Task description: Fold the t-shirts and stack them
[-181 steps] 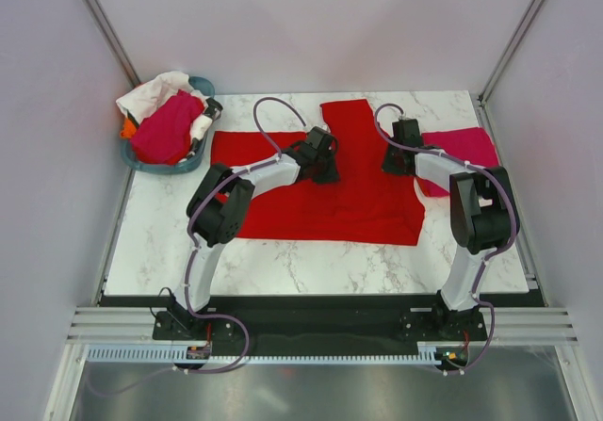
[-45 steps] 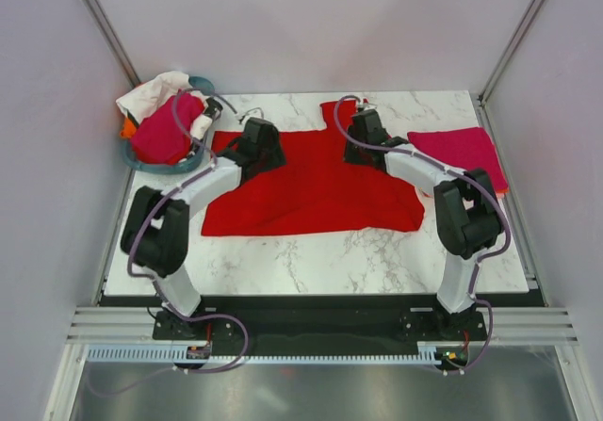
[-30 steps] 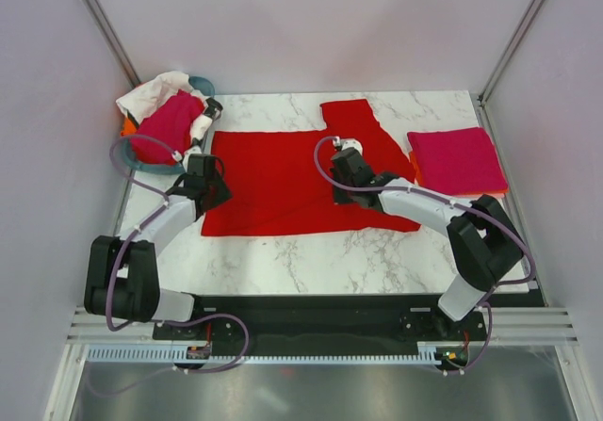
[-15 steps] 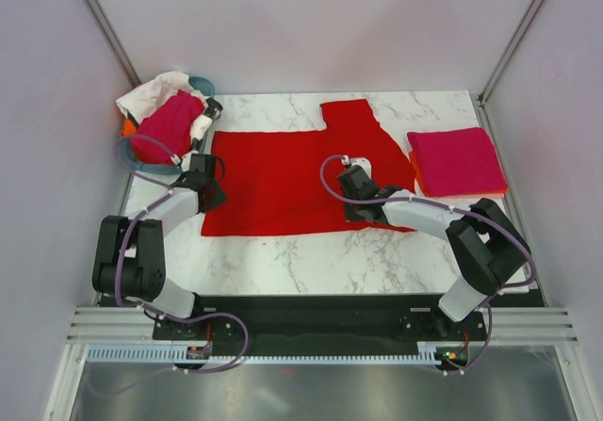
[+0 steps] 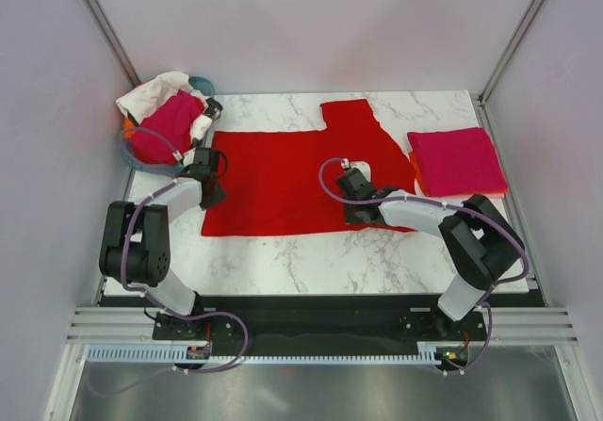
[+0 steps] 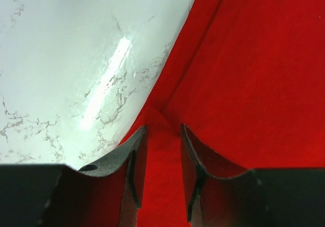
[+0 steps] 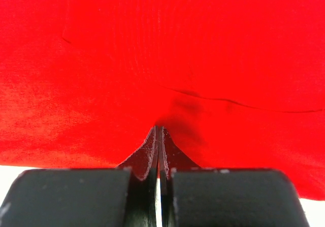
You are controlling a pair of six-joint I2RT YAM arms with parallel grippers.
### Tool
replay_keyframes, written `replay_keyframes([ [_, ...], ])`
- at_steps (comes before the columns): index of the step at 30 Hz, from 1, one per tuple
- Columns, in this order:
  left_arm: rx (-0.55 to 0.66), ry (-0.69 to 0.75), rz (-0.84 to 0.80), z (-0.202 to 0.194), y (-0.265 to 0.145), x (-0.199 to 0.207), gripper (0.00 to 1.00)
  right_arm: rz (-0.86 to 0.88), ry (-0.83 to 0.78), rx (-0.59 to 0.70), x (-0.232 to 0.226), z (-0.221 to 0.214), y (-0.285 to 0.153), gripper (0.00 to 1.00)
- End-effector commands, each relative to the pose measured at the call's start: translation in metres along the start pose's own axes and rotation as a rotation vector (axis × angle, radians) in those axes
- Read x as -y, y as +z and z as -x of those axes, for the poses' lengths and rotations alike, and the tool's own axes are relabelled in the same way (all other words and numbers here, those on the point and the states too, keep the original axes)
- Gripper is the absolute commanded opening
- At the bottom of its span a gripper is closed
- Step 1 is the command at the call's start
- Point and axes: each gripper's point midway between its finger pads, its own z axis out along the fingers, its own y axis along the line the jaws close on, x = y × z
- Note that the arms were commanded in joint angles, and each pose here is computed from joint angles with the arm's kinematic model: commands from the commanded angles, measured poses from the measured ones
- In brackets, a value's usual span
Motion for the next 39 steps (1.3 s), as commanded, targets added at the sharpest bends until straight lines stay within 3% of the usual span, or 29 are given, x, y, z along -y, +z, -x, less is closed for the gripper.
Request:
replay_keyframes([
  [1, 0.011, 0.019, 0.036, 0.012, 0.003, -0.002, 0.38, -0.018, 0.011, 0.006, 0.002, -0.002, 0.003, 0.00],
  [4, -0.011, 0.029, 0.037, 0.009, 0.005, -0.001, 0.30, -0.018, 0.013, 0.008, 0.003, -0.002, 0.003, 0.00],
  [8, 0.000, 0.017, 0.049, 0.011, 0.002, -0.003, 0.02, -0.017, 0.014, 0.009, 0.002, -0.002, 0.002, 0.00],
  [22, 0.091, -0.077, 0.050, 0.031, -0.024, -0.015, 0.02, -0.092, 0.025, -0.039, 0.015, -0.019, 0.011, 0.00],
  [35, 0.049, -0.161, 0.052, 0.037, -0.012, -0.025, 0.02, -0.119, 0.023, -0.057, 0.027, -0.031, 0.003, 0.00],
  [39, 0.008, -0.134, 0.003, 0.035, -0.006, -0.011, 0.11, -0.104, 0.021, -0.053, 0.024, -0.027, 0.001, 0.00],
])
